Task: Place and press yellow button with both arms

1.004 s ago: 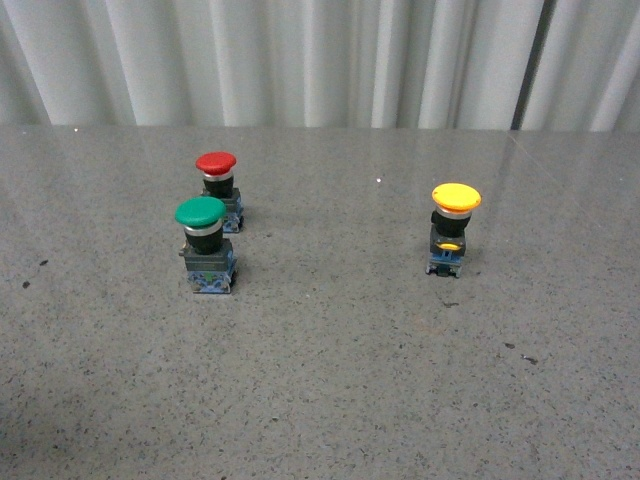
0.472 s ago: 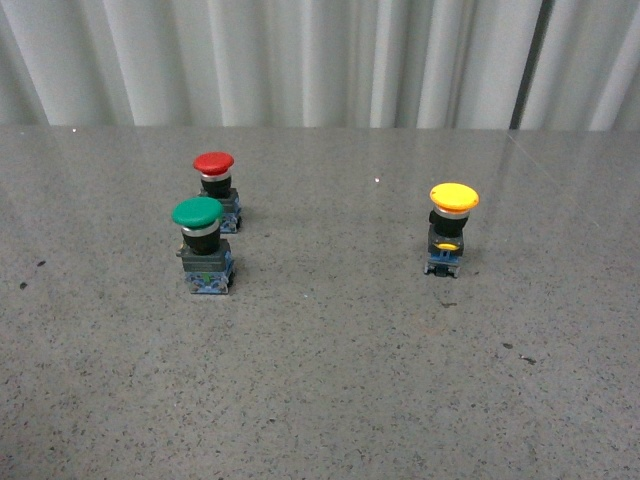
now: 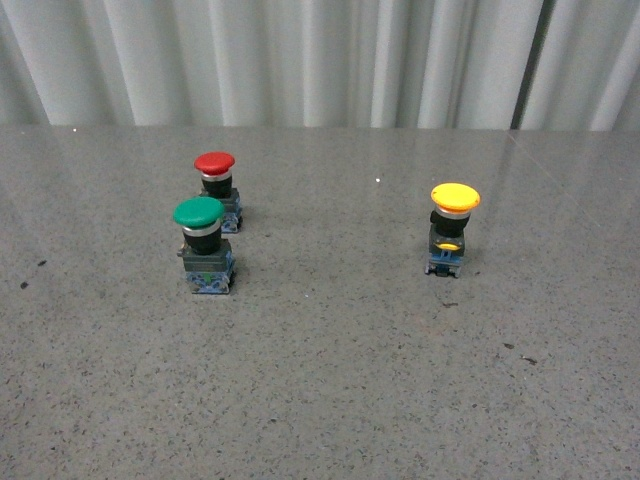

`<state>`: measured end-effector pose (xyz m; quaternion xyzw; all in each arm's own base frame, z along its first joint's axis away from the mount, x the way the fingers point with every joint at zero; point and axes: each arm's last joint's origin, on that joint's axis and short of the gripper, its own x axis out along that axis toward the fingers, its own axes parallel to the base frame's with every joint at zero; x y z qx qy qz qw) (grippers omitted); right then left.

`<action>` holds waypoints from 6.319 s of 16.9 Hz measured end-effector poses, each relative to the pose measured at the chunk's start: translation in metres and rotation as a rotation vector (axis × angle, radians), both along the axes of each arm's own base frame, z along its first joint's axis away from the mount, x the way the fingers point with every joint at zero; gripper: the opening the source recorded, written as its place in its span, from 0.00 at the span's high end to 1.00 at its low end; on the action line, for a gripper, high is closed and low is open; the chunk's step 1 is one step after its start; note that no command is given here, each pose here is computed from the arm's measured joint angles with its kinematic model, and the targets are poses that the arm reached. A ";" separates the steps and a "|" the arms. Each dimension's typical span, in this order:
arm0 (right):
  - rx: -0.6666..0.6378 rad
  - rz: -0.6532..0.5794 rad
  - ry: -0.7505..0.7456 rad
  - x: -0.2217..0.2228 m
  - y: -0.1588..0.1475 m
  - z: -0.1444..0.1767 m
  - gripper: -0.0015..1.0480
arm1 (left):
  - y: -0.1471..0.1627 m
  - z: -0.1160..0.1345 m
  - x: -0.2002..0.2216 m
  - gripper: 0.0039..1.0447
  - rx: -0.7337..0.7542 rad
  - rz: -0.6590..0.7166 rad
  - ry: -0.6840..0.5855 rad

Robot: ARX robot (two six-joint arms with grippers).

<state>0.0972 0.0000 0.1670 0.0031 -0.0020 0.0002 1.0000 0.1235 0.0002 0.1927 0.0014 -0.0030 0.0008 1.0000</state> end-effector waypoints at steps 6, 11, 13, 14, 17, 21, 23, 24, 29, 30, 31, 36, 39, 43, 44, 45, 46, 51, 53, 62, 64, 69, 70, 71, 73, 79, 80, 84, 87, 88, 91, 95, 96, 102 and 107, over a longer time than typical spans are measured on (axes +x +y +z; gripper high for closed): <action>0.000 0.000 0.000 0.000 0.000 0.000 0.06 | 0.000 -0.014 -0.009 0.99 0.000 -0.002 0.007; 0.000 0.000 0.000 0.000 0.000 0.000 0.06 | 0.000 -0.022 -0.014 0.99 0.000 -0.002 -0.006; 0.000 0.000 0.000 0.000 0.000 0.000 0.06 | 0.000 -0.023 -0.018 0.99 0.000 -0.002 0.006; 0.000 0.000 0.000 0.000 0.000 0.000 0.06 | 0.000 -0.028 -0.022 0.99 0.000 -0.005 0.048; 0.000 0.000 -0.001 0.000 0.000 0.000 0.06 | 0.000 -0.024 -0.026 0.99 -0.001 0.000 -0.002; 0.000 0.000 0.000 0.000 0.000 0.000 0.06 | 0.000 -0.025 -0.026 0.99 0.000 -0.002 0.005; 0.000 0.000 0.000 0.000 0.000 0.000 0.06 | 0.000 -0.025 -0.026 0.85 -0.002 -0.001 0.006; 0.000 0.000 0.000 0.000 0.000 0.000 0.06 | 0.000 -0.025 -0.026 0.77 -0.002 -0.002 0.006; 0.000 0.000 0.000 0.000 0.000 0.000 0.06 | 0.000 -0.025 -0.026 0.28 -0.002 -0.002 0.006; 0.000 0.000 0.000 0.000 0.000 0.000 0.06 | 0.000 -0.025 -0.026 0.19 -0.002 -0.001 0.006; 0.000 0.000 0.000 0.000 0.000 0.000 0.06 | 0.000 -0.025 -0.026 0.13 -0.002 -0.002 0.006; 0.046 0.124 -0.008 0.003 0.000 0.003 0.06 | 0.000 -0.025 -0.026 0.06 -0.002 -0.002 0.006; 0.090 0.366 -0.053 0.023 0.020 0.034 0.06 | 0.000 -0.025 -0.026 0.06 -0.002 -0.001 0.005; 0.071 0.452 -0.085 0.088 0.054 0.078 0.06 | 0.000 -0.025 -0.026 0.06 -0.002 -0.002 0.005; 0.063 0.456 -0.030 0.111 0.065 0.077 0.06 | 0.000 -0.025 -0.026 0.06 -0.002 -0.001 0.005; 0.045 0.449 0.013 0.130 0.074 0.075 0.06 | 0.000 -0.025 -0.026 0.06 -0.002 -0.002 0.005; 0.017 0.438 0.044 0.148 0.084 0.072 0.06 | 0.000 -0.025 -0.026 0.06 -0.002 -0.002 0.005; -0.100 0.386 0.174 0.204 0.114 0.060 0.06 | 0.000 -0.025 -0.026 0.06 -0.002 -0.002 0.005; -0.127 0.375 0.181 0.217 0.127 0.061 0.14 | 0.000 -0.025 -0.026 0.06 -0.002 -0.002 0.005; -0.143 0.346 0.335 0.237 0.127 0.025 0.98 | 0.000 -0.025 -0.026 0.06 -0.002 -0.002 0.005; -0.135 0.334 0.386 0.238 0.125 0.016 0.98 | 0.000 -0.025 -0.026 0.06 -0.002 -0.002 0.005; -0.117 0.344 0.382 0.238 0.129 0.016 0.98 | 0.000 -0.025 -0.026 0.06 -0.002 -0.002 0.005; -0.118 0.344 0.386 0.240 0.129 0.015 0.98 | 0.000 -0.025 -0.026 0.06 -0.002 -0.002 0.005; -0.119 0.344 0.392 0.241 0.129 0.013 0.98 | 0.000 -0.025 -0.026 0.06 -0.002 -0.002 0.005; -0.125 0.343 0.420 0.242 0.130 0.004 0.98 | 0.000 -0.025 -0.026 0.06 -0.002 -0.002 0.005; -0.132 0.348 0.446 0.243 0.132 0.001 0.98 | 0.000 -0.025 -0.026 0.06 -0.002 -0.002 0.005; -0.138 0.346 0.456 0.244 0.133 0.000 0.98 | 0.000 -0.025 -0.026 0.06 -0.002 -0.002 0.005; -0.153 0.343 0.488 0.246 0.133 -0.004 0.98 | 0.000 -0.025 -0.026 0.06 -0.002 -0.002 0.005; -0.151 0.345 0.483 0.247 0.133 -0.005 0.98 | 0.000 -0.025 -0.026 0.06 -0.002 -0.002 0.005; -0.149 0.347 0.474 0.247 0.133 -0.005 0.98 | 0.000 -0.025 -0.026 0.06 -0.002 -0.002 0.005; -0.136 0.341 0.450 0.246 0.128 -0.001 0.98 | 0.000 -0.025 -0.026 0.06 -0.002 -0.001 0.005; -0.066 0.358 0.350 0.240 0.124 0.010 0.98 | 0.000 -0.025 -0.026 0.06 -0.002 -0.001 0.005; -0.034 0.381 0.292 0.237 0.124 0.019 0.98 | 0.000 -0.025 -0.026 0.06 -0.002 -0.002 0.005; 0.089 0.562 0.054 0.184 0.129 0.091 0.98 | 0.000 -0.025 -0.026 0.06 -0.002 -0.002 0.005; 0.056 0.360 -0.005 0.100 0.089 0.112 0.98 | 0.000 -0.025 -0.026 0.06 -0.002 -0.002 0.005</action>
